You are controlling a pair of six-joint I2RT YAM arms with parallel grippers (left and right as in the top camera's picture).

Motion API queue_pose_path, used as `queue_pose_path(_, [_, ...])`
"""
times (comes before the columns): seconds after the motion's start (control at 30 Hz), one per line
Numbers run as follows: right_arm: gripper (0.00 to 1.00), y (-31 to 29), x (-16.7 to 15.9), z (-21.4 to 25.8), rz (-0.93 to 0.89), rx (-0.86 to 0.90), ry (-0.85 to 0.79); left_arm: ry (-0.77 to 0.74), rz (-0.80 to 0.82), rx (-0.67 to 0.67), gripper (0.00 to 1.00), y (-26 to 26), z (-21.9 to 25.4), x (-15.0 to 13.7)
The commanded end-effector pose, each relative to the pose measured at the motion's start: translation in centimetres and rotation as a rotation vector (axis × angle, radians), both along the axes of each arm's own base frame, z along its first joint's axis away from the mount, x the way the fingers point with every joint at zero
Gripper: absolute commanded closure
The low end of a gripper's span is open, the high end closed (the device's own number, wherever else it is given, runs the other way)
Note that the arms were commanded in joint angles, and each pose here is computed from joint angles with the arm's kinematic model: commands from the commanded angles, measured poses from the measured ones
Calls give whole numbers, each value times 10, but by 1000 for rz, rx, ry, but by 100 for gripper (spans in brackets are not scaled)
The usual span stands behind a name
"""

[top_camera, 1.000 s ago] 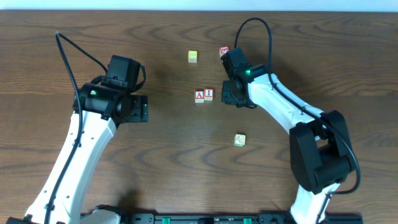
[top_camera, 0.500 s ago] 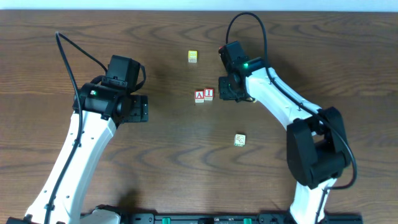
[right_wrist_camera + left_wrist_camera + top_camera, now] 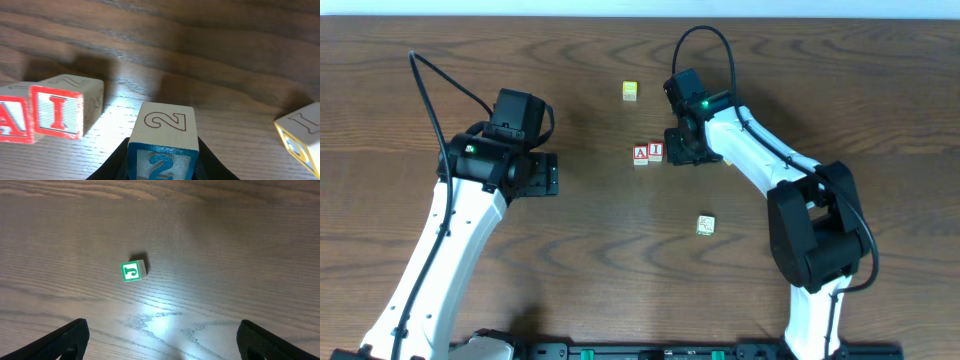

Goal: Spell out Ai2
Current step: 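Lower the blue 2 block to the right of the I block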

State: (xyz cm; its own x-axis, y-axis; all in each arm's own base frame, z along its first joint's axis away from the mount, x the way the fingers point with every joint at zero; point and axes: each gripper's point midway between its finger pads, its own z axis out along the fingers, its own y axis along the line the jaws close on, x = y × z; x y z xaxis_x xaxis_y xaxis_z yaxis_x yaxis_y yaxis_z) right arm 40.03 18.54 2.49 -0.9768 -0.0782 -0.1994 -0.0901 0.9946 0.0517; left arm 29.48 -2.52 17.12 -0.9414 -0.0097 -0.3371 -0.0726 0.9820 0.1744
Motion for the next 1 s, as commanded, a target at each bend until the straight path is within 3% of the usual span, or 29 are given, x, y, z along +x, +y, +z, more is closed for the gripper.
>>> queue_pose_path(0.0, [76,11,2,-5,27,23,7,6,-13,9,4,1,0,1])
queue_pose_path(0.53, [76,12,4,-12,4,25,11,6,-13,9,5,1,0,1])
queue_pose_path(0.67, [72,12,5,-12,4,27,6,6,-13,9,5,1,0,1])
queue_pose_path(0.8, [60,11,7,-12,2,22,-2,6,-13,9,5,1,0,1])
queue_pose_path(0.97, [58,6,10,-11,-17,-5,-20,6,-13,9,4,1,0,1])
